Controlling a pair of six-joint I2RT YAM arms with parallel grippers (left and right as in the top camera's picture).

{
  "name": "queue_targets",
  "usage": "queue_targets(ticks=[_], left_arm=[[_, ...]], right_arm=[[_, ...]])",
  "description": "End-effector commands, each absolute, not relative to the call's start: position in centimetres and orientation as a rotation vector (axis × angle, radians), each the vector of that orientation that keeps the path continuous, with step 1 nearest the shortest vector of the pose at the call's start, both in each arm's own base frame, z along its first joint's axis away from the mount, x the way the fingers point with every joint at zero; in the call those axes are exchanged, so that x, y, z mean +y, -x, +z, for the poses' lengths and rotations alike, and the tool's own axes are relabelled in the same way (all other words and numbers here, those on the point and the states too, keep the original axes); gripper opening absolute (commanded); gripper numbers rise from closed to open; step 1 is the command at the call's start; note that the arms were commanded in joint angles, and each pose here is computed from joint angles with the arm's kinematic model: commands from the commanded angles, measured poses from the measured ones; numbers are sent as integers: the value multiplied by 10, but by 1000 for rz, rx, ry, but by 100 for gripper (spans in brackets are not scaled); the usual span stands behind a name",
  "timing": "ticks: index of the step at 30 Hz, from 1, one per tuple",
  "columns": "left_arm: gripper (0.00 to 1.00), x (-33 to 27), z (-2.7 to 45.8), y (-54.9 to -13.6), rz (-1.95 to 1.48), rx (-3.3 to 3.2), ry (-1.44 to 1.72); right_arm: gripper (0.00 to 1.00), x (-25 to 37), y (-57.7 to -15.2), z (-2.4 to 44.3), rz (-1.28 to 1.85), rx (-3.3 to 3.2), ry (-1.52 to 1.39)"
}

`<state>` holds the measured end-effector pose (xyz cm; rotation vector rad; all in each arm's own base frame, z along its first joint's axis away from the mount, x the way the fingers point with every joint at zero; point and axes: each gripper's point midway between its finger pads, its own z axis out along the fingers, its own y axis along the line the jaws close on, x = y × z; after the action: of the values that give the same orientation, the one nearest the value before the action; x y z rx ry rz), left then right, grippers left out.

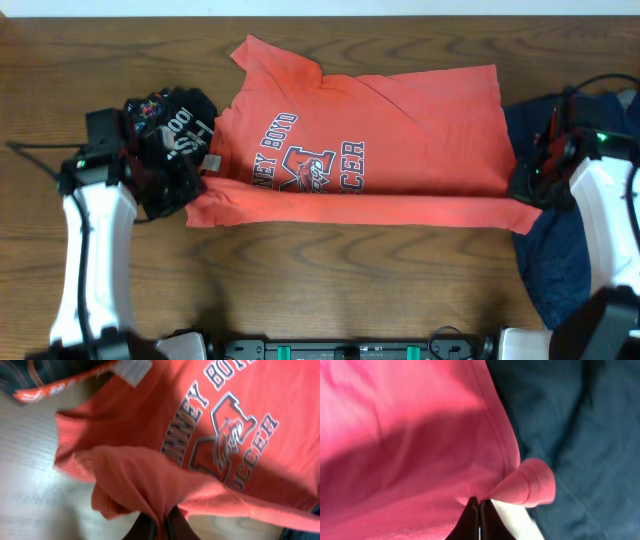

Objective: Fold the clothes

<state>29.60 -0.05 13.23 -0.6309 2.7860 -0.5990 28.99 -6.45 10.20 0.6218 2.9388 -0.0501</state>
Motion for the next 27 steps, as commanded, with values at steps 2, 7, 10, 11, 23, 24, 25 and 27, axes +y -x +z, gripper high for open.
queue_targets(ticks=[2, 7, 10, 11, 23, 24, 25, 27], left_arm=[[6, 2, 105, -317, -639, 2803, 658], [6, -4, 77, -340, -710, 2803, 636], [6, -3, 66, -348, -711, 2803, 636], [6, -3, 64, -349, -712, 2805, 637], [82, -26, 117, -347, -903, 2687, 541], [82, -29, 122, -345, -901, 2684, 523], [82, -32, 125, -342, -899, 2687, 500], [82, -38, 126, -337, -870, 2714, 442]], right_arm=[[1, -73, -313, 83, -59, 2910, -608], [1, -66, -351, 67, 60, 2834, -544], [1, -63, -369, 63, 117, 2788, -521], [4, -63, -373, 62, 115, 2776, -518], [37, -77, -379, 83, 52, 2703, -519], [33, -79, -379, 84, 50, 2699, -524], [32, -80, -378, 84, 50, 2701, -529], [31, -81, -374, 82, 50, 2715, -540]])
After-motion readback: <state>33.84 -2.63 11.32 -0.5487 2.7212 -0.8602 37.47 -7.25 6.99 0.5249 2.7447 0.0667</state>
